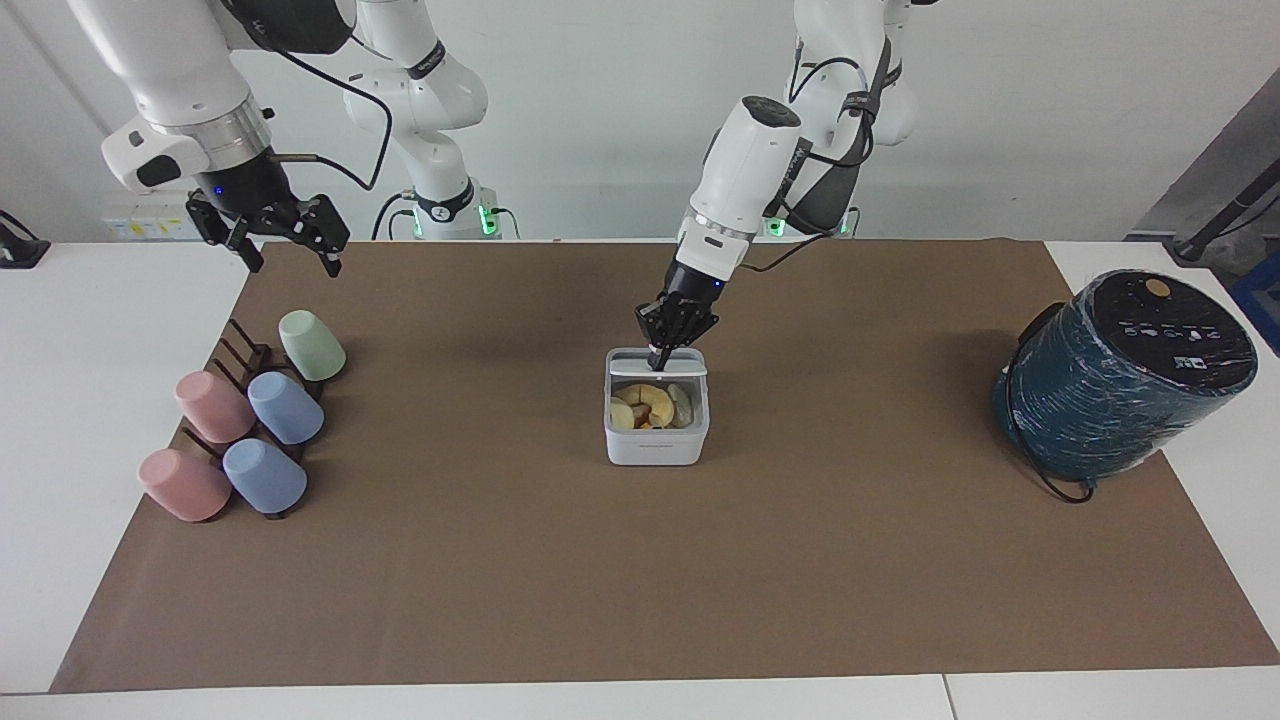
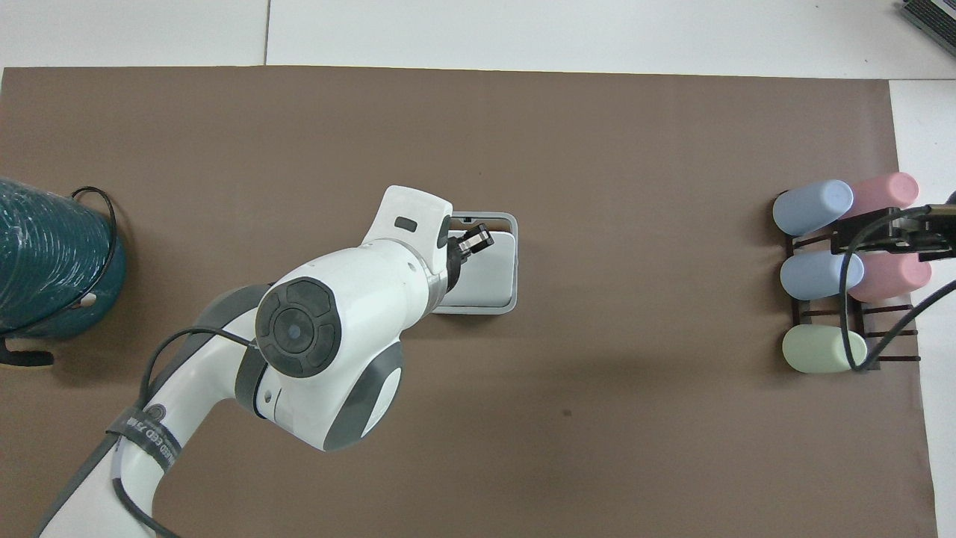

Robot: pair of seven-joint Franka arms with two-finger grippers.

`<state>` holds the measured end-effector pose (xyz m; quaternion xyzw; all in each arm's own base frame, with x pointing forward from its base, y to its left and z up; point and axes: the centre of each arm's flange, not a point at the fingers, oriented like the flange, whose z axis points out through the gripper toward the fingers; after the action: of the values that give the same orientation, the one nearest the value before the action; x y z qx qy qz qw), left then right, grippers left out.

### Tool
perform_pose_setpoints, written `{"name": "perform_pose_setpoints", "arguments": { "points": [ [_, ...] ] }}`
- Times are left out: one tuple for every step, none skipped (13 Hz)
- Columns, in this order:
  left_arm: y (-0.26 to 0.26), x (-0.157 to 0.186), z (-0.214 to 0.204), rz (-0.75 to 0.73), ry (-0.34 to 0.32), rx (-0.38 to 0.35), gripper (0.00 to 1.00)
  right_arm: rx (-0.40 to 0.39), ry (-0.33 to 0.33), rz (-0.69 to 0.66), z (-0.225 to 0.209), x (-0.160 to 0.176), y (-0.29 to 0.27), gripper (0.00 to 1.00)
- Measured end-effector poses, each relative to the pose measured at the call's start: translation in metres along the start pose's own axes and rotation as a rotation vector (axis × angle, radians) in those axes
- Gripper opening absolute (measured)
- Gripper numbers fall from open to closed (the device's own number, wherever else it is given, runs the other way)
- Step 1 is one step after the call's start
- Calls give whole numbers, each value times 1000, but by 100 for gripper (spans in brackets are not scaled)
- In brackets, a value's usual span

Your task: Close trash can lid

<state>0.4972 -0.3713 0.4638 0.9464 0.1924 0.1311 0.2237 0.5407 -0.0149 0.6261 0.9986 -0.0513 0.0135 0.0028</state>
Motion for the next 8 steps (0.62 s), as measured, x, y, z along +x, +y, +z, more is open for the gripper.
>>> {"name": "perform_pose_setpoints", "arguments": {
  "points": [
    [-3,5,2,-9,4,3,1,0,0,0,0,0,0,100],
    [-7,9,5,-16,9,4,1,0,0,0,0,0,0,100],
    [-9,12,11,-21,14,3,1,0,0,0,0,0,0,100],
    [-12,13,23,-24,18,2,1,0,0,0,0,0,0,100],
    [-16,13,38,-26,24,1,1,0,0,0,0,0,0,100],
    [-20,12,52,-28,26,3,1,0,0,0,0,0,0,100],
    [-23,12,61,-30,27,6,1,0,0,0,0,0,0,100],
    [-23,13,63,-31,30,2,1,0,0,0,0,0,0,100]
  ]
}}
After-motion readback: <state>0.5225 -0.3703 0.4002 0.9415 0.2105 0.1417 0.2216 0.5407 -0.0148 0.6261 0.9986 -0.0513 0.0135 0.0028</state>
